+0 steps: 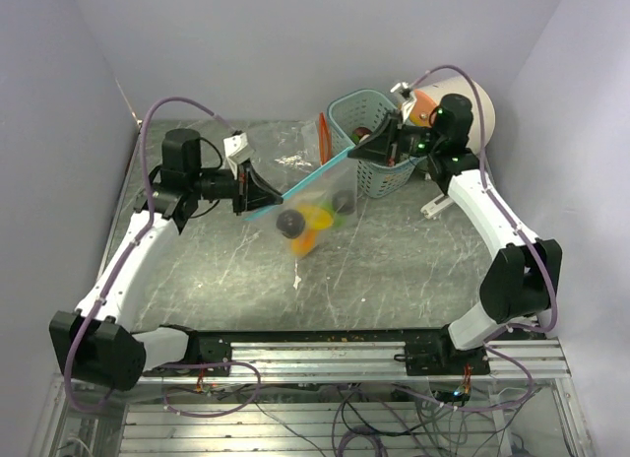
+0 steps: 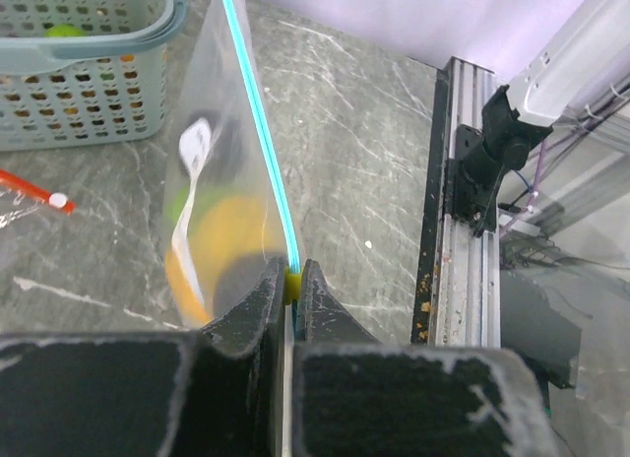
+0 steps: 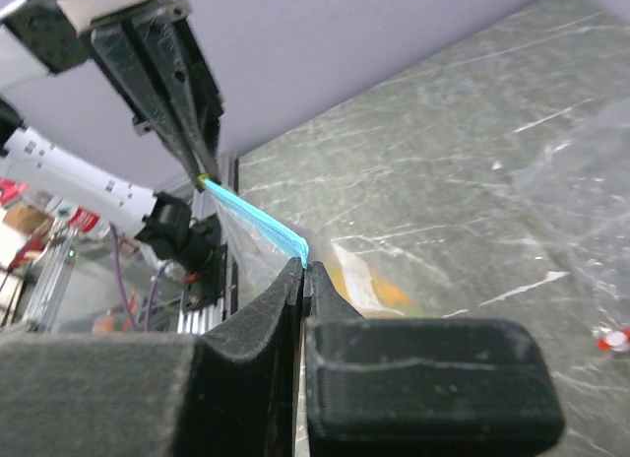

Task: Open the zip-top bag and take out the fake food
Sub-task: Unzip the zipper food storage bag at the center of the board.

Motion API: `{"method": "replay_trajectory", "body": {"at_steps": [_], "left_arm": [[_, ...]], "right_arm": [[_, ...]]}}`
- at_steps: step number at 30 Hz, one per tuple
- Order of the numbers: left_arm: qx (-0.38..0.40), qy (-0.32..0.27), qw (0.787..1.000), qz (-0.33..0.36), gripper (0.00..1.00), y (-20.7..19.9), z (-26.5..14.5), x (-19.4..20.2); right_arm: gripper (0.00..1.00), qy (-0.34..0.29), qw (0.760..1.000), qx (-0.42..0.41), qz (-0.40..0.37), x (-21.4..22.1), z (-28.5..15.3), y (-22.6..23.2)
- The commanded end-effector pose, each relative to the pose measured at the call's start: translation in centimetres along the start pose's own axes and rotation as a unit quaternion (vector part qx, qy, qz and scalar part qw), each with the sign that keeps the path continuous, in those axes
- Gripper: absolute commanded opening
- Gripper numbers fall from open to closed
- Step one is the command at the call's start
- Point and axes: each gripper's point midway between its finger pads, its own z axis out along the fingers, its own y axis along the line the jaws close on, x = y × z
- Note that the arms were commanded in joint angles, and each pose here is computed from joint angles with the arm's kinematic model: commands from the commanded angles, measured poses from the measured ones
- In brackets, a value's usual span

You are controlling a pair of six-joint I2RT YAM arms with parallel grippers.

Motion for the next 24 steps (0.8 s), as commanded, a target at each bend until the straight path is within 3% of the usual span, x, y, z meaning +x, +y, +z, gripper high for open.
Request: {"method": "replay_trajectory", "body": {"at_steps": [1, 11, 19, 22, 24], "left_arm": [[-0.036, -0.022, 0.999, -0.027, 0.07, -0.4, -1.9, -0.1], [-0.081, -0.025, 0.996, -0.030, 0.07, 1.0, -3.0, 0.1], [-0.078, -0.026, 0.996, -0.045, 0.07, 2.1, -2.6, 0.1], [-0.080, -0.024, 0.995, -0.049, 0.07, 2.5, -2.4, 0.3], [-0.082, -0.023, 0.995, -0.050, 0.07, 2.7, -2.4, 0.3]], "right_arm": [[0.00, -0.073, 0.995, 0.050, -0.047, -5.0, -3.7, -1.6], [0.00, -0.116, 0.988, 0.086, -0.050, -7.9, -8.4, -3.5], [0.00, -0.110, 0.992, 0.055, -0.036, -6.9, -4.6, -2.0], [0.36, -0.093, 0.990, 0.099, -0.023, -5.3, -1.8, -3.3], [0.54, -0.089, 0.989, 0.116, -0.006, -4.1, 0.2, -3.6]]}}
